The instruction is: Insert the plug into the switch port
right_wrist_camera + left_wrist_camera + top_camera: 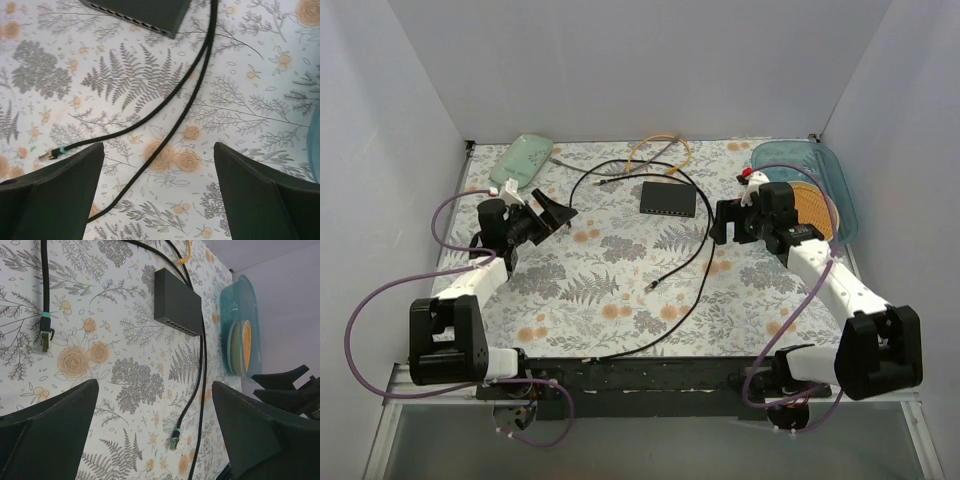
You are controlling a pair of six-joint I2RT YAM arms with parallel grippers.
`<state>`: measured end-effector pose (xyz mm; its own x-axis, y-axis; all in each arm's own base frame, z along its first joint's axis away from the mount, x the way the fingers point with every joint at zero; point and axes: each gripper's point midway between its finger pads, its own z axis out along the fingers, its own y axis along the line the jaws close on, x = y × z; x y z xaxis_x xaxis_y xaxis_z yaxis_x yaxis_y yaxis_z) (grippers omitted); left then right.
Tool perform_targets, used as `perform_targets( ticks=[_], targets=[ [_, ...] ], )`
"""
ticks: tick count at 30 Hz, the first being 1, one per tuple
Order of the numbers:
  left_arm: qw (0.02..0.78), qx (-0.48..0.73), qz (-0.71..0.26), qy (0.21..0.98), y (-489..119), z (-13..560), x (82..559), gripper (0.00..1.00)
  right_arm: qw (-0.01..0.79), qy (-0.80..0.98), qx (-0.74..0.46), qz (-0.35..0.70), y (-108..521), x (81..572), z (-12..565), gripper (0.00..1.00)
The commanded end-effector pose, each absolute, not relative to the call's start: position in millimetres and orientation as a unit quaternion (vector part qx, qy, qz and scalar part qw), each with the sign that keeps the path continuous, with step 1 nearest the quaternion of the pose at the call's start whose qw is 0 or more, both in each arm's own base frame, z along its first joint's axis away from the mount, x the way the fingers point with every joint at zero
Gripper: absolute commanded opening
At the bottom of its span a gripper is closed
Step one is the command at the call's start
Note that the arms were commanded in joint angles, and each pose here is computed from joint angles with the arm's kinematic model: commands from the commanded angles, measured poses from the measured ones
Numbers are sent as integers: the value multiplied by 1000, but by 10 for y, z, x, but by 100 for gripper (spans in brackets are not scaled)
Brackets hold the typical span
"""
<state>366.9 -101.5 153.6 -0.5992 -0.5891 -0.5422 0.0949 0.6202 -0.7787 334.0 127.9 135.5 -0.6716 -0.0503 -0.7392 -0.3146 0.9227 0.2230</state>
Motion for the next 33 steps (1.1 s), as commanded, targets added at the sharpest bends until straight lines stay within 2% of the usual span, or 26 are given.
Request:
perform_targets(
  ticks=[1,5,6,8,9,10,11,12,14,15,21,27,30,31,33],
  targets=[
    [441,-179,-424,771,-986,1726,3866,98,452,851,-145,223,1527,3334,1627,98],
    [358,-178,-472,786,-1168,1609,4042,98,431,863,-151,215,1556,3386,1531,99],
    [316,-175,-490,794,-1284,1426,4044,98,425,866,-151,217,1581,3412,1494,98],
    [302,-167,-476,809,-1362,1348,4107,98,418,865,-154,229,1640,3404,1449,98],
    [303,-125,-470,820,-1694,1434,4114,98,416,866,-153,231,1648,3409,1424,98],
    [328,-124,-424,835,-1736,1417,4234,98,411,868,-152,232,1642,3388,1378,98],
    [323,-95,-370,866,-1793,1267,4169,98,410,870,-149,231,1635,3378,1360,98],
    [339,-44,-358,869,-2155,1455,4175,98,410,869,-148,233,1639,3365,1361,97],
    [343,-5,-283,896,-2285,1279,4155,98,405,872,-140,238,1636,3310,1313,97],
    [340,31,-277,898,-2540,1283,4049,98,407,870,-138,243,1646,3288,1331,97],
    [349,107,-173,915,-2814,958,3643,98,400,872,-129,251,1630,3168,1349,94],
    [353,153,-75,920,-2770,589,3082,75,392,876,-137,245,1562,2969,1307,93],
    [360,167,-59,916,-2754,535,2902,72,390,877,-138,245,1545,2894,1284,93],
    [363,170,-59,914,-2760,526,2877,66,390,877,-137,246,1543,2883,1279,93],
    [367,185,-64,909,-2822,527,2783,61,389,878,-132,247,1533,2865,1278,93]
  ],
)
